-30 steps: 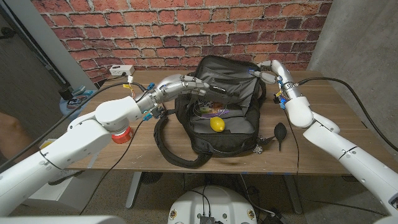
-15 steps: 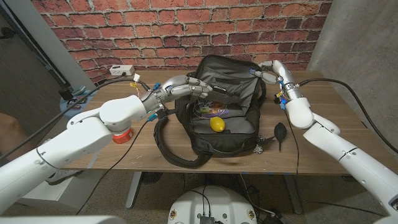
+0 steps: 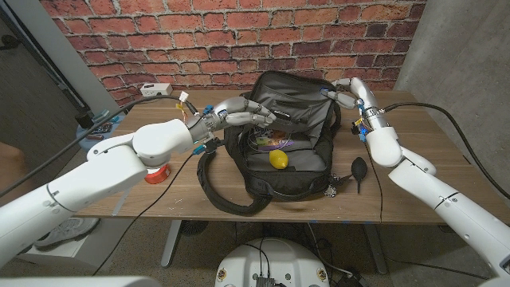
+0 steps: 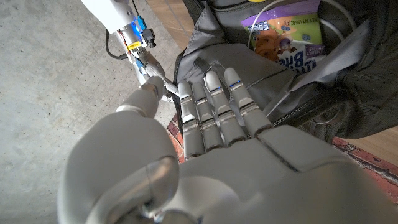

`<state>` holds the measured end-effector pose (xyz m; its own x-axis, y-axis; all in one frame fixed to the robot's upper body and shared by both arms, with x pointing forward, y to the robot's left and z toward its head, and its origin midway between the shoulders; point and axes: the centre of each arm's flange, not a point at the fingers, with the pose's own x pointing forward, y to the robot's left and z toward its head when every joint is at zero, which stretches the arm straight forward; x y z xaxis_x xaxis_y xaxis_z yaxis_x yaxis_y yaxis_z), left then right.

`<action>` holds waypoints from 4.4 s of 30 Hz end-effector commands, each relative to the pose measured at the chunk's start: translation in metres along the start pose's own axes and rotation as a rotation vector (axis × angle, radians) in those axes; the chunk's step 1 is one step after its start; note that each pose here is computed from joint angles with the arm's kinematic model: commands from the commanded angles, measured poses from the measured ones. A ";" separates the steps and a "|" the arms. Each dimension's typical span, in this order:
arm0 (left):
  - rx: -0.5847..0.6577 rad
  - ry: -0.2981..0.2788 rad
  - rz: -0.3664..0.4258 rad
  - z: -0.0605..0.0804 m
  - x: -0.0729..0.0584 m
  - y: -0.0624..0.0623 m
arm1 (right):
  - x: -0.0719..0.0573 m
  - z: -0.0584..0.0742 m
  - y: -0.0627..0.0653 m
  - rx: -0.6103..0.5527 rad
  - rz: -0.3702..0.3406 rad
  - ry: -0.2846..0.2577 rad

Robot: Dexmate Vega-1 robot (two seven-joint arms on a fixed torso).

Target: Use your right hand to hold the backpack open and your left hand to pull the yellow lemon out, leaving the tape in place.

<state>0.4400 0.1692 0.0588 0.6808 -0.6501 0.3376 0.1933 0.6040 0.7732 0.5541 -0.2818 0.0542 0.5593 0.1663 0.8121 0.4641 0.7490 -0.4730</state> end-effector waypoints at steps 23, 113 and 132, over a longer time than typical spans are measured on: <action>0.169 0.076 0.013 0.032 0.020 -0.029 | -0.003 -0.018 -0.020 0.021 -0.016 -0.003; 0.496 0.046 -0.267 0.013 0.072 -0.027 | 0.008 0.014 -0.005 0.025 0.005 0.006; 0.575 0.038 -0.377 0.014 0.085 -0.022 | 0.009 0.008 -0.005 0.053 -0.015 0.027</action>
<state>0.4800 0.0970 0.0741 0.6761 -0.7360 0.0358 0.0179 0.0650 0.9977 0.5488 -0.2765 0.0670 0.5692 0.1550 0.8074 0.4366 0.7752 -0.4566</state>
